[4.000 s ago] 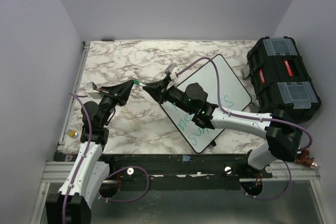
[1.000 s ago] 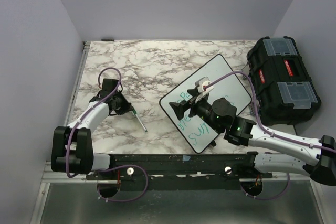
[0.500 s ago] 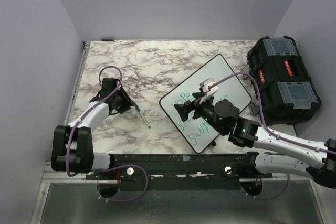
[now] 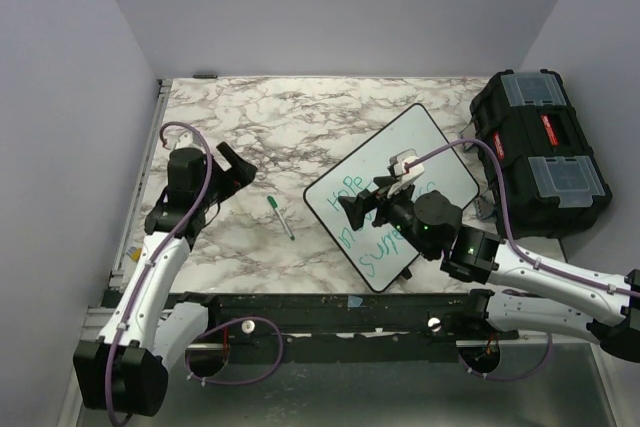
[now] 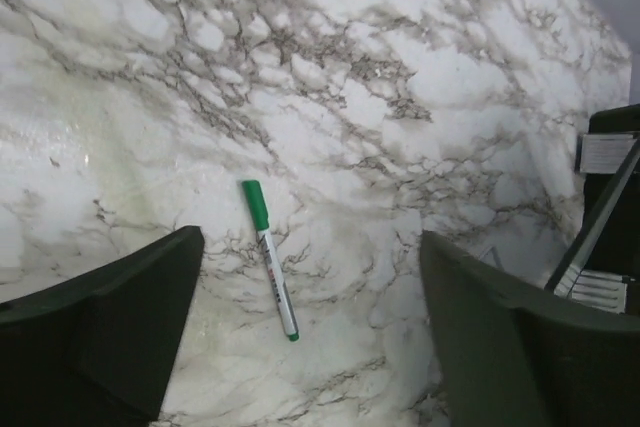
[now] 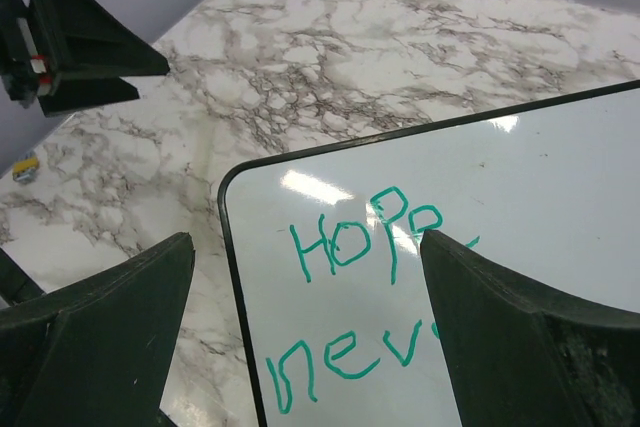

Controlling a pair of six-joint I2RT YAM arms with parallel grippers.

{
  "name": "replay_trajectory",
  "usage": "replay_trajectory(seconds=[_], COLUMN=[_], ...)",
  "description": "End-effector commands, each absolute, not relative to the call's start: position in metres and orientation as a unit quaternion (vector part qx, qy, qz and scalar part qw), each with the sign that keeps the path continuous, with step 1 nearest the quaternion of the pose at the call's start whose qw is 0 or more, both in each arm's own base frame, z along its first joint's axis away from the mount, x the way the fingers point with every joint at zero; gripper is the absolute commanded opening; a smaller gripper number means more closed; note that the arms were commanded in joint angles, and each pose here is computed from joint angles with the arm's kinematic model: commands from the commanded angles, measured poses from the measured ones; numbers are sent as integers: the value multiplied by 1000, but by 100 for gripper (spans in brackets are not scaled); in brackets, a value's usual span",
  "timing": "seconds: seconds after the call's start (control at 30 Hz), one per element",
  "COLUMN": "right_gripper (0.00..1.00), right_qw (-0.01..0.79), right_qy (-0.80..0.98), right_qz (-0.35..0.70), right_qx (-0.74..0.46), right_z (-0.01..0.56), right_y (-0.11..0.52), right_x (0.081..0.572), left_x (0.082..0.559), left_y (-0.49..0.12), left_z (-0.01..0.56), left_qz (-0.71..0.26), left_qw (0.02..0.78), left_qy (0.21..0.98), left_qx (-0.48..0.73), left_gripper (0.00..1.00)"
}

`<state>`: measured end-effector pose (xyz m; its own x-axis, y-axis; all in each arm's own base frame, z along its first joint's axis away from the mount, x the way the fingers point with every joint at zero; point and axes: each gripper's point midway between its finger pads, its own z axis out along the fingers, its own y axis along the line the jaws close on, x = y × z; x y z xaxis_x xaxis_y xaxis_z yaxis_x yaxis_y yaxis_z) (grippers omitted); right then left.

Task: Write a sentence on the whiteboard
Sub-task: Reset both arms

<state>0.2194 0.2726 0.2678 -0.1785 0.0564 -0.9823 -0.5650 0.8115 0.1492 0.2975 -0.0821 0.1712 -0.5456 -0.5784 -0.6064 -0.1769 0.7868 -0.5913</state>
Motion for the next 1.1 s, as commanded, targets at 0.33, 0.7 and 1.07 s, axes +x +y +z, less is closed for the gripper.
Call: replay_trajectory(seconds=[0.33, 0.7, 1.07], right_gripper=[100, 100, 100], right_qw=[632, 605, 566], right_qy=[725, 738, 776], right_qz=[256, 295, 275], right_qx=[-100, -48, -41], right_z=[283, 281, 232], right_y=[255, 251, 220], right_x=[224, 217, 198], left_x=[305, 296, 270], left_y=[-106, -179, -218], left_z=[300, 317, 306], left_qz=[-233, -341, -408], left_qw=[608, 573, 557], left_qy=[753, 737, 698], left_qx=[-97, 111, 191], left_gripper=[99, 94, 92])
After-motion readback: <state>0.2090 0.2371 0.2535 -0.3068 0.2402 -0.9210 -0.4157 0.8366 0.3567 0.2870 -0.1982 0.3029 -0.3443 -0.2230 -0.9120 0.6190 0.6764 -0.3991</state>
